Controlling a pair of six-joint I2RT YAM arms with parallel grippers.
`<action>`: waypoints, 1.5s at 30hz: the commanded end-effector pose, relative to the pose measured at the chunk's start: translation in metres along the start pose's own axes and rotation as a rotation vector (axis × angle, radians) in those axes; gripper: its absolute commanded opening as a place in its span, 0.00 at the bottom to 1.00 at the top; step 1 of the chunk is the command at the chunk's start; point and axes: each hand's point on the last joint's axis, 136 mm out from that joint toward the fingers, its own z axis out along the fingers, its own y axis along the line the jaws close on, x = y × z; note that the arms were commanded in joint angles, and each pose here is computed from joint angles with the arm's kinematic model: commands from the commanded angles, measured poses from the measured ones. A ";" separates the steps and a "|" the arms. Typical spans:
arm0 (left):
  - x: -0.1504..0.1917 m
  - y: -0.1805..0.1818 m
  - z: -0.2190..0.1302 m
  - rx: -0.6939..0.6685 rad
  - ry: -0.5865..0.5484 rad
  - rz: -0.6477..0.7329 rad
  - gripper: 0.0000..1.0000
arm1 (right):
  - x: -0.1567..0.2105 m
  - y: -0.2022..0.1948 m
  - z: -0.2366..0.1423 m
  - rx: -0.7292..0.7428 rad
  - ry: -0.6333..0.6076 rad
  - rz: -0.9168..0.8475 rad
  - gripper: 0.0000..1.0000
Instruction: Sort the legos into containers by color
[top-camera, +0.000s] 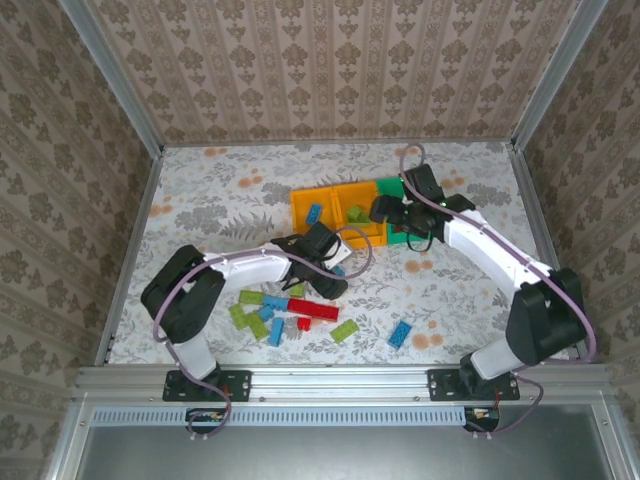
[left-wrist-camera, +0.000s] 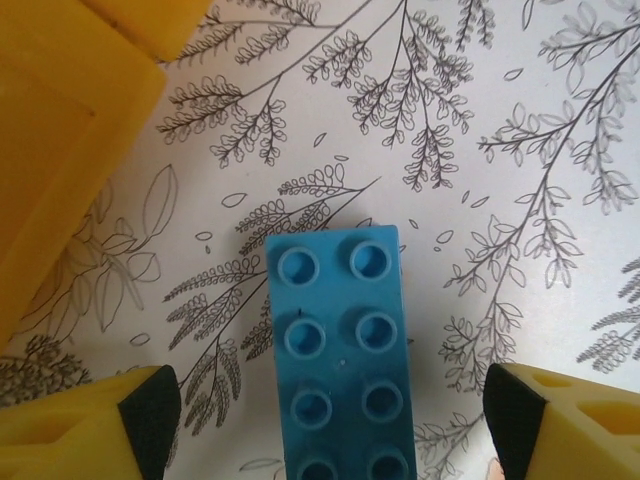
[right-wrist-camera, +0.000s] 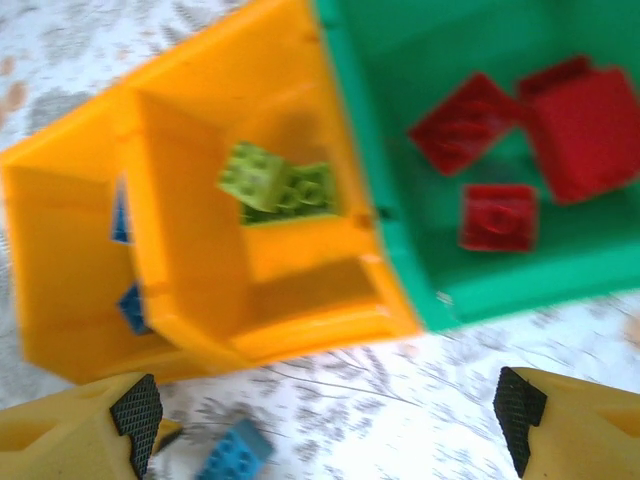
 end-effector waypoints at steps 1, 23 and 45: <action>-0.001 -0.006 0.006 0.020 0.045 0.047 0.77 | 0.010 -0.032 -0.023 0.083 -0.038 0.043 0.92; -0.122 0.087 -0.096 -0.068 -0.376 -0.228 0.26 | 0.196 -0.093 -0.033 0.196 0.363 0.237 0.79; -0.120 0.153 -0.058 -0.145 -0.279 -0.466 0.37 | 0.251 -0.081 -0.005 0.264 0.550 0.152 0.70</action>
